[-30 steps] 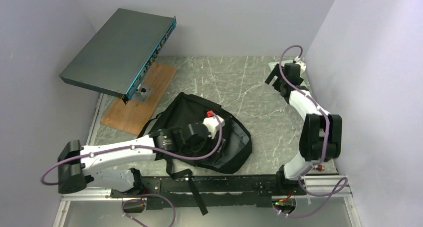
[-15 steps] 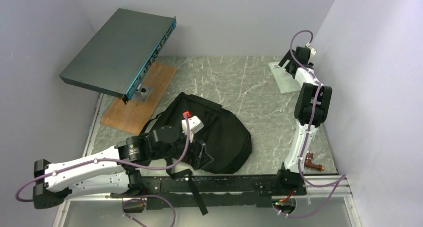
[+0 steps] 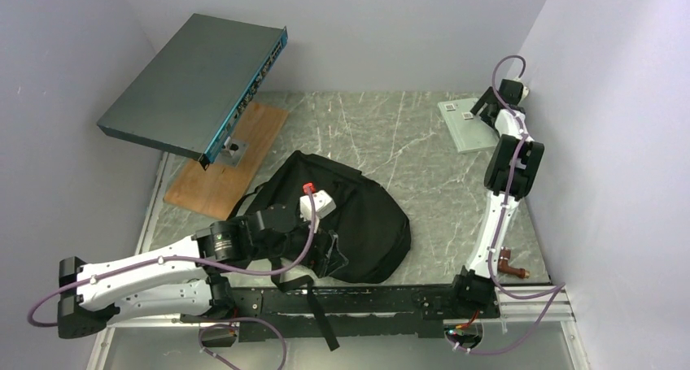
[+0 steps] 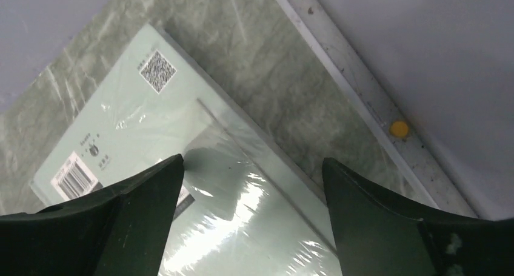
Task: Pack the student bag
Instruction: Move the book to the center of the board.
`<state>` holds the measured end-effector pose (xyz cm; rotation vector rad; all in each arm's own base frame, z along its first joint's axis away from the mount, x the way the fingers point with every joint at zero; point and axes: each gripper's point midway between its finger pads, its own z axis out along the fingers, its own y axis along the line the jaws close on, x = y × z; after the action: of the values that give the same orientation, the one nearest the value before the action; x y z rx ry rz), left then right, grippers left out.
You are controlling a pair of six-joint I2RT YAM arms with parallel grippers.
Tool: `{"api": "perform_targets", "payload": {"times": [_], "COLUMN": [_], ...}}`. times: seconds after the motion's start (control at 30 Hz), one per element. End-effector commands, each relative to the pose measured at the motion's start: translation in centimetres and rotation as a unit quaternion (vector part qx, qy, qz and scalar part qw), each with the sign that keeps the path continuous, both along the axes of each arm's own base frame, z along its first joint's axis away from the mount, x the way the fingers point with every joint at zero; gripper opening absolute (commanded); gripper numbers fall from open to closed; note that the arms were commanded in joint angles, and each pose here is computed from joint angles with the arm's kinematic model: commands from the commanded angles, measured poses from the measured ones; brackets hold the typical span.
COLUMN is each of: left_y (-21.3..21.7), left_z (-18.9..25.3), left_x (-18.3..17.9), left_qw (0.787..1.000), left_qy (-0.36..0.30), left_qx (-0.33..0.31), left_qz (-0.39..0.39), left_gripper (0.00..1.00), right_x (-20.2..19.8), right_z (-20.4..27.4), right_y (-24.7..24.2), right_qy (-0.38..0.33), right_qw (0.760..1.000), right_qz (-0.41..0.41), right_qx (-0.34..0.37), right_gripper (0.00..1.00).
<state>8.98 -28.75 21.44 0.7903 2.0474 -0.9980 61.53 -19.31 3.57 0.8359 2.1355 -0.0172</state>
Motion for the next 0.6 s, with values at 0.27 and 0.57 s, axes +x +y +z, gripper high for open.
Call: {"api": "perform_targets", "payload": {"times": [0.27,0.57], "left_y": [-2.8,-4.6], "left_z": [1.7,3.1], "left_x": [0.4,-0.2], "left_qw": [1.0,0.999], "left_qy": [0.003,0.015], "left_qx": [0.005,0.002], "left_qz": [-0.017,-0.051], "left_gripper": [0.99,0.99], "right_x": [-9.2,-15.3], "right_z": [0.3,2.5], "right_y": [8.9,22.7], "right_qy": [0.05,-0.001], "right_qw": [0.998,0.978], "right_qz": [0.025,0.195], "right_qx": [-0.009,0.077], "right_gripper": [0.67,0.69]}}
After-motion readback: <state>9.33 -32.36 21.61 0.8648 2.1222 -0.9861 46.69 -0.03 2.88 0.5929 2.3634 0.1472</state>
